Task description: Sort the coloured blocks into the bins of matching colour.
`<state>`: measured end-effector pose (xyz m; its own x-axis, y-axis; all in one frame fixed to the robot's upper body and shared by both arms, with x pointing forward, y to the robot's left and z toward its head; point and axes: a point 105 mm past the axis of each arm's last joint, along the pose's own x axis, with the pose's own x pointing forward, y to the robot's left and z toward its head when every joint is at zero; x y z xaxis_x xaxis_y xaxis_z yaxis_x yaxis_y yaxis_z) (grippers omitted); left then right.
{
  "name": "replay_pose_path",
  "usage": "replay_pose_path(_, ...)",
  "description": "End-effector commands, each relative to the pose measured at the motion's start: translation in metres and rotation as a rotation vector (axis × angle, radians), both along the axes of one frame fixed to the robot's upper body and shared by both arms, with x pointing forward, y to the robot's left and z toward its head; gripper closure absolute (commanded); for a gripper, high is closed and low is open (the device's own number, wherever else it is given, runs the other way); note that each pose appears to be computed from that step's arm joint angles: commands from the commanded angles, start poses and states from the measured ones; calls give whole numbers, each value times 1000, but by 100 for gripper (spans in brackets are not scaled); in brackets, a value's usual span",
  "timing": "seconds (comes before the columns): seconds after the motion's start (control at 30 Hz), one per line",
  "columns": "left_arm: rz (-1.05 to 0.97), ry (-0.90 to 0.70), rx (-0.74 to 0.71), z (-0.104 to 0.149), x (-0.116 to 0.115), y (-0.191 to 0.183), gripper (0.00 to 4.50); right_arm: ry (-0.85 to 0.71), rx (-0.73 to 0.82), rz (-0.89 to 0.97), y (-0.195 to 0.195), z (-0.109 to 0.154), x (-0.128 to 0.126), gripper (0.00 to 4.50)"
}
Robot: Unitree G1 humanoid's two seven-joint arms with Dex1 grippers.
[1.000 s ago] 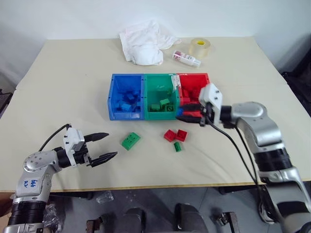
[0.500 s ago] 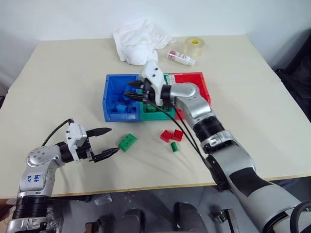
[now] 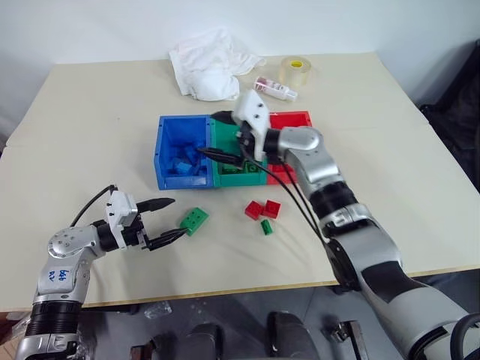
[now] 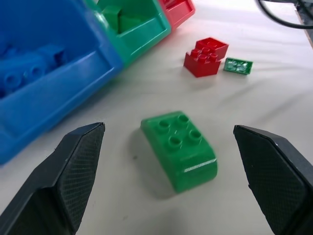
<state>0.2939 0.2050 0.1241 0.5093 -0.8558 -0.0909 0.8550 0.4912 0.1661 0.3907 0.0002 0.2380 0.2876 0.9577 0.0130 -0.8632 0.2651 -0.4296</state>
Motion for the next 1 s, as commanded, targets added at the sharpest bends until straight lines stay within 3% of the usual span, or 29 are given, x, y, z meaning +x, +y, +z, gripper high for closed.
replay_pose_path(0.03,-10,-24,6,4,2,1,0,-44,36,50,-24,13,-21,2)
replay_pose_path(0.13,-13,-16,9,2,3,4,0,-22,1,50,-68,1,-45,2)
replay_pose_path(0.3,-13,-3,20,0,3,11,0,147,-106,-37,-141,-26,-88,2)
replay_pose_path(0.53,-8,5,36,-1,2,18,0,328,-284,-311,-229,-62,-123,2)
replay_pose_path(0.8,-14,-5,33,2,5,14,0,349,-331,-319,-218,-71,-118,2)
replay_pose_path(1.0,-20,-13,22,1,4,7,0,372,-333,-271,-188,-86,-94,2)
